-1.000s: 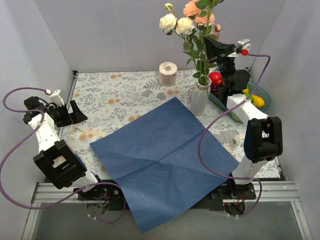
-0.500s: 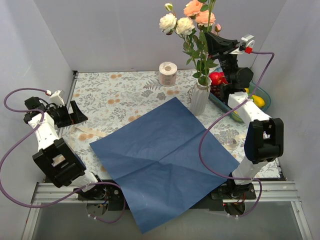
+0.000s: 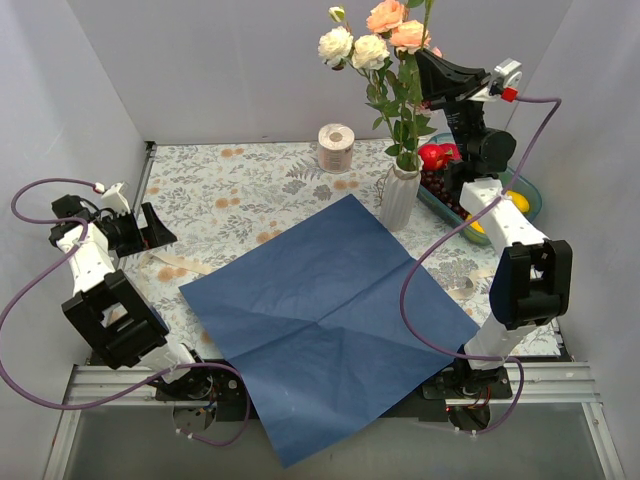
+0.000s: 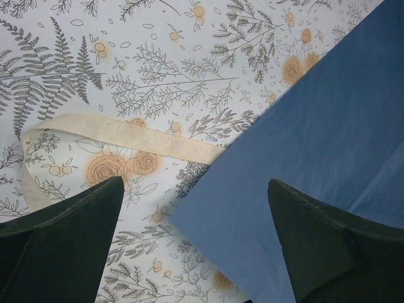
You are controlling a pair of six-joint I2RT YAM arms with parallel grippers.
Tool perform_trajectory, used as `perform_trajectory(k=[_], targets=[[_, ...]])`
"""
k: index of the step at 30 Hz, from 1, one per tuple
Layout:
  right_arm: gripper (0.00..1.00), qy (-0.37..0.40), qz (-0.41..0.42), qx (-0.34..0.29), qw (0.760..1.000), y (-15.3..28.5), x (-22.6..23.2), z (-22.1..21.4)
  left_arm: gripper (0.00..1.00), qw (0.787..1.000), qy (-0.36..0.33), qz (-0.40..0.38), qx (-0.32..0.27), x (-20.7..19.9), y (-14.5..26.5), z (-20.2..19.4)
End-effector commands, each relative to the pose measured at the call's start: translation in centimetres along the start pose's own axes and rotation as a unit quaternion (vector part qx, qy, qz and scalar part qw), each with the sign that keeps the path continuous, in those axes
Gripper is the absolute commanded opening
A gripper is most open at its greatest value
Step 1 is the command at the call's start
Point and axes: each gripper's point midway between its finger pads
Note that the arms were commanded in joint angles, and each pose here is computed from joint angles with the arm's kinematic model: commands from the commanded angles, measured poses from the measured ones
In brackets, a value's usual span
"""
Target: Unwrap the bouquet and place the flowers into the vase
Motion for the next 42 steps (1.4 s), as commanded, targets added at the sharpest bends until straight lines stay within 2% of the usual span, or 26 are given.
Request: perform_trajectory(k=[1,12,17,28,29,30,32,34,36,41,42], targets=[[0.01,0.09,0.107,-0.227,0.964,0.0,6.0,13.2,0.98,1.0,-0.007,-0.01,-0.013,-0.6,0.3,0.4],[0.01,0.09,0.136,-0.248,0.955,-0.5,5.8,11.8,0.98,1.0,-0.013,-0.004,-0.012,-0.4,0.5,0.7],[0.01,0.083,0.14,-0.247,0.955,0.3,5.4,9.8,0.98,1.0,-0.007,-0.006,-0.01,-0.2,0.3,0.8],[0.01,0.099,0.125,-0.19,0.969,2.4,5.0,6.4,0.98,1.0,-0.003,-0.006,-0.008,0.1,0.0,0.8],[0.01,0.093,0.114,-0.17,0.974,3.3,4.7,5.0,0.98,1.0,0.001,-0.008,-0.007,0.0,-0.1,0.8],[0.04,0.096,0.106,-0.167,0.975,3.6,4.6,4.9,0.98,1.0,0.004,-0.011,-0.006,-0.1,-0.2,0.7],[0.18,0.11,0.093,-0.164,0.976,4.4,4.6,5.3,0.98,1.0,0.003,-0.012,-0.009,-0.4,0.0,0.9],[0.21,0.113,0.079,-0.148,0.979,5.3,4.6,5.0,0.98,1.0,-0.004,-0.009,-0.014,-0.7,0.2,1.2],[0.3,0.106,0.063,-0.127,0.984,6.3,4.4,4.2,0.98,1.0,-0.007,-0.008,-0.017,-0.9,0.3,1.6],[0.43,0.109,0.045,-0.106,0.987,7.4,5.0,5.3,0.98,0.999,-0.015,-0.016,-0.026,-2.4,1.0,2.4],[0.58,0.108,0.044,-0.097,0.988,7.4,5.2,5.5,0.98,0.999,-0.017,-0.019,-0.027,-2.9,1.0,2.5]])
Point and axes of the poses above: each gripper's point midway between its finger pads, its own y axis back along the fingers, its own x axis along the line the jaws close on, z = x × y, and after that the axes turned 2 degrees about y, right-handed
